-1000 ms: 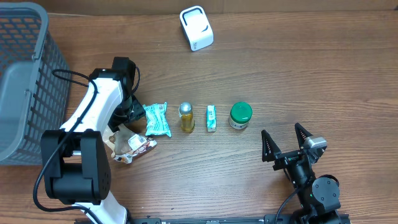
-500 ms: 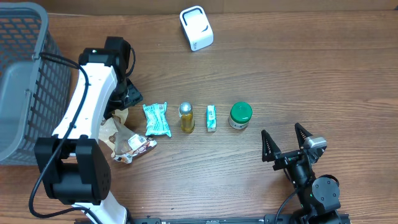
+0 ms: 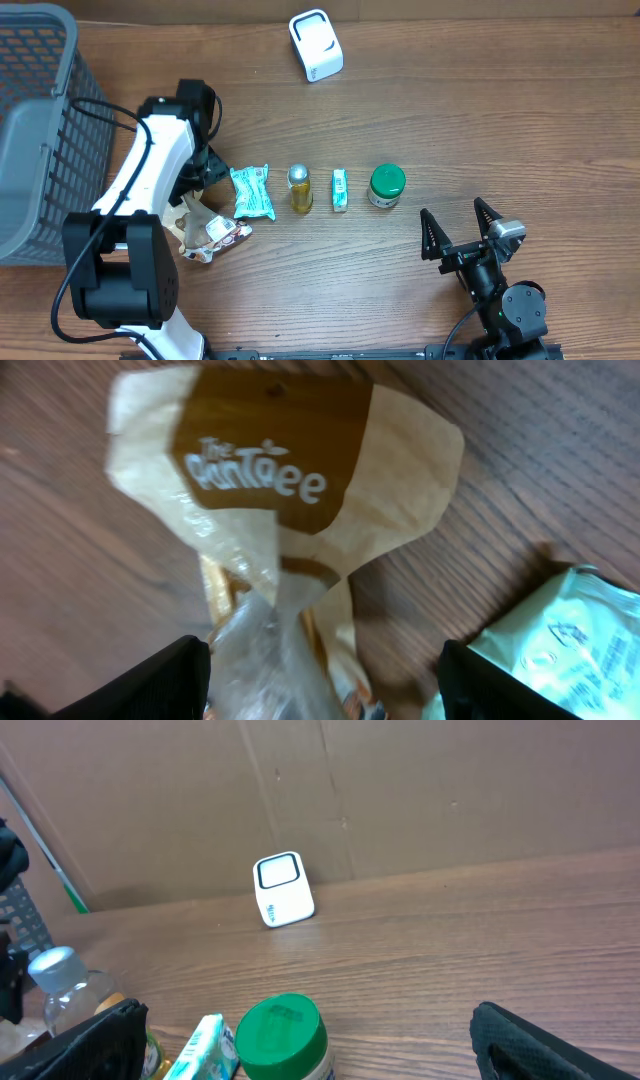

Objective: Scan the item barcode
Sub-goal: 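Open the left gripper and raise it back toward the basket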

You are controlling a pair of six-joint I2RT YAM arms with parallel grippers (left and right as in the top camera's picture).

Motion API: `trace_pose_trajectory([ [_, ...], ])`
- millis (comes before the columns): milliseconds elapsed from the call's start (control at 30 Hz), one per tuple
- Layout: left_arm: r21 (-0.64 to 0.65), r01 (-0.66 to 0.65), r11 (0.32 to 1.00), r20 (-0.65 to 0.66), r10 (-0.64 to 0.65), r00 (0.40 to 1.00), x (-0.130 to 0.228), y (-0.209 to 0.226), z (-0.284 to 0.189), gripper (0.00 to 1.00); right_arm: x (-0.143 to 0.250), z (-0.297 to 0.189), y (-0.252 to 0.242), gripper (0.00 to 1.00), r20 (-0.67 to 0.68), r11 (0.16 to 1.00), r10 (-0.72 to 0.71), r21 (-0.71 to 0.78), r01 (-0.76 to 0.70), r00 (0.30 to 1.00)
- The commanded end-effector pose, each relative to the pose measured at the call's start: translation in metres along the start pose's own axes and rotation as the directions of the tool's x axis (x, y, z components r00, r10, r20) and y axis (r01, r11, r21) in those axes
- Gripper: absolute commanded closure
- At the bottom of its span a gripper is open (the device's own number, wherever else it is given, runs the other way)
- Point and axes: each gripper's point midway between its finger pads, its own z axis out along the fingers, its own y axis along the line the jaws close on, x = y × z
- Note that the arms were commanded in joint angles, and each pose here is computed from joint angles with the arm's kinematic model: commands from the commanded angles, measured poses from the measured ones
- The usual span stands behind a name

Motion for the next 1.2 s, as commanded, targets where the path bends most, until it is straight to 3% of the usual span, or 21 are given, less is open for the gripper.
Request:
trace_pose_trajectory([
  [0,0.002,0.024,1.0,-0.006,-0.024,1.0,0.01,0.003,0.017,0.26,0.002,0.0,-0.001,0.0,0.003,1.0,0.0,0.002,0.0,1.0],
  [67,0.002,0.023,1.0,-0.011,-0.023,1.0,0.015,0.003,0.027,0.3,0.002,0.0,-0.001,0.0,0.003,1.0,0.0,0.002,0.0,1.0],
  [167,0.005,0.02,1.0,0.0,-0.02,1.0,0.016,0.003,0.035,0.53,0.002,0.0,-0.001,0.0,0.003,1.0,0.0,0.002,0.0,1.0],
  [233,0.007,0.003,1.0,0.018,-0.003,1.0,0.011,0.002,0.034,0.56,0.002,0.0,-0.001,0.0,0.003,1.0,0.0,0.002,0.0,1.0],
  [333,0.047,-0.117,0.992,0.074,0.114,0.991,-0.002,-0.011,0.031,0.67,0.002,0.0,-0.001,0.0,0.003,1.0,0.0,0.002,0.0,1.0],
  [433,0.114,-0.227,0.967,0.127,0.212,0.969,-0.011,-0.03,0.028,0.87,0.002,0.0,-0.001,0.0,0.003,1.0,0.0,0.002,0.0,1.0],
  [533,0.211,-0.324,0.922,0.152,0.297,0.943,-0.01,-0.051,0.024,0.89,0.002,0.0,-0.001,0.0,0.003,1.0,0.0,0.002,0.0,1.0],
  [633,0.308,-0.414,0.857,0.18,0.375,0.909,-0.006,-0.072,0.018,0.82,0.002,0.0,-0.001,0.0,0.003,1.0,0.0,0.002,0.0,1.0],
  [733,0.325,-0.424,0.845,0.186,0.382,0.905,-0.006,-0.075,0.015,0.74,0.002,0.0,-0.001,0.0,0.003,1.0,0.0,0.002,0.0,1.0],
  [933,0.311,-0.429,0.848,0.188,0.388,0.902,-0.016,-0.073,-0.007,0.45,0.002,0.0,-0.001,0.0,0.003,1.0,0.0,0.002,0.0,1.0],
  [1067,0.28,-0.455,0.846,0.225,0.402,0.887,-0.033,-0.069,-0.043,0.21,0.002,0.0,-0.001,0.0,0.003,1.0,0.0,0.002,0.0,1.0],
  [1167,0.235,-0.45,0.862,0.276,0.384,0.881,-0.053,-0.062,-0.077,0.09,0.002,0.0,-0.001,0.0,0.003,1.0,0.0,0.002,0.0,1.0],
])
